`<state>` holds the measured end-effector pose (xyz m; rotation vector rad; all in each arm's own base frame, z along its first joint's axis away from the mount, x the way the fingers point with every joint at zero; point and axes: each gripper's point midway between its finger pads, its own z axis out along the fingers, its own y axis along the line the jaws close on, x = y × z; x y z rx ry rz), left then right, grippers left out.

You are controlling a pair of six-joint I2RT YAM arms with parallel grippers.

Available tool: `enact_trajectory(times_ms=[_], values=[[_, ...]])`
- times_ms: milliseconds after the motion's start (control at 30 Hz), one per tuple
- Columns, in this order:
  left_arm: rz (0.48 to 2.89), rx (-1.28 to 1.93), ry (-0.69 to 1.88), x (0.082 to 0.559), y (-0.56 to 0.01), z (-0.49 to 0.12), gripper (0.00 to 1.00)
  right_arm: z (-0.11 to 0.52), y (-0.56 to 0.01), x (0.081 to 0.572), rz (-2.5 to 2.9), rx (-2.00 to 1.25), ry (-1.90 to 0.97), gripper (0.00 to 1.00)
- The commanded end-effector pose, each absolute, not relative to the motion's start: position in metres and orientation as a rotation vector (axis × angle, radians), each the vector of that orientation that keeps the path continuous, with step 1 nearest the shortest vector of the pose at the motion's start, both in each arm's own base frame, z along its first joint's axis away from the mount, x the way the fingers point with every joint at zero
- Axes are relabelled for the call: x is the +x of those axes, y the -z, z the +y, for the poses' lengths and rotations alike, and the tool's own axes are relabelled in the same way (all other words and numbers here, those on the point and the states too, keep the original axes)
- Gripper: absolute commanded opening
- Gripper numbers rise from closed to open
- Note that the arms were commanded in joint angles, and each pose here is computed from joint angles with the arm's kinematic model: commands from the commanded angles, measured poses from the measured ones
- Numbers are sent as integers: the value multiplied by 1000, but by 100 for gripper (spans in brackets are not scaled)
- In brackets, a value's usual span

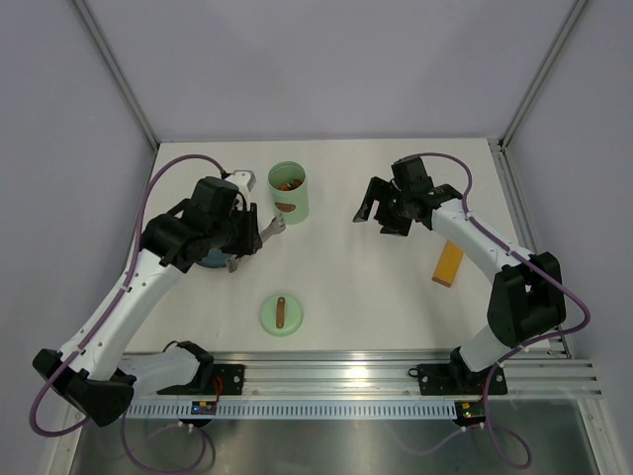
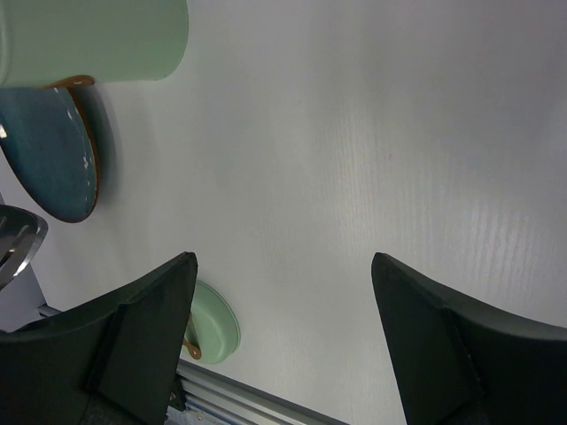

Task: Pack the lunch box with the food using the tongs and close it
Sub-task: Place the clamp at the center of the board.

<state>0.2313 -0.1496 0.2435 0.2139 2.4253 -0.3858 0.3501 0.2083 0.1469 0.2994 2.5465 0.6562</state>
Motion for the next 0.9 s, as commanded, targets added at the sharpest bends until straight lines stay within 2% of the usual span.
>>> enact_trajectory(times_ms=[0,200,500,733,867], values=[[2361,247,426,234,-253,-157,28,214,-172,359,2463,286,-680,88],[2345,297,453,239,-246,-175,28,214,-174,359,2461,286,-671,88],[2228,420,569,265,-252,-247,27,196,-171,359,2463,286,-542,89],[2212,429,492,289,-196,-271,28,160,-147,339,2492,304,-334,92],[2220,438,458,301,-170,-282,28,156,-135,320,2522,279,-357,94]])
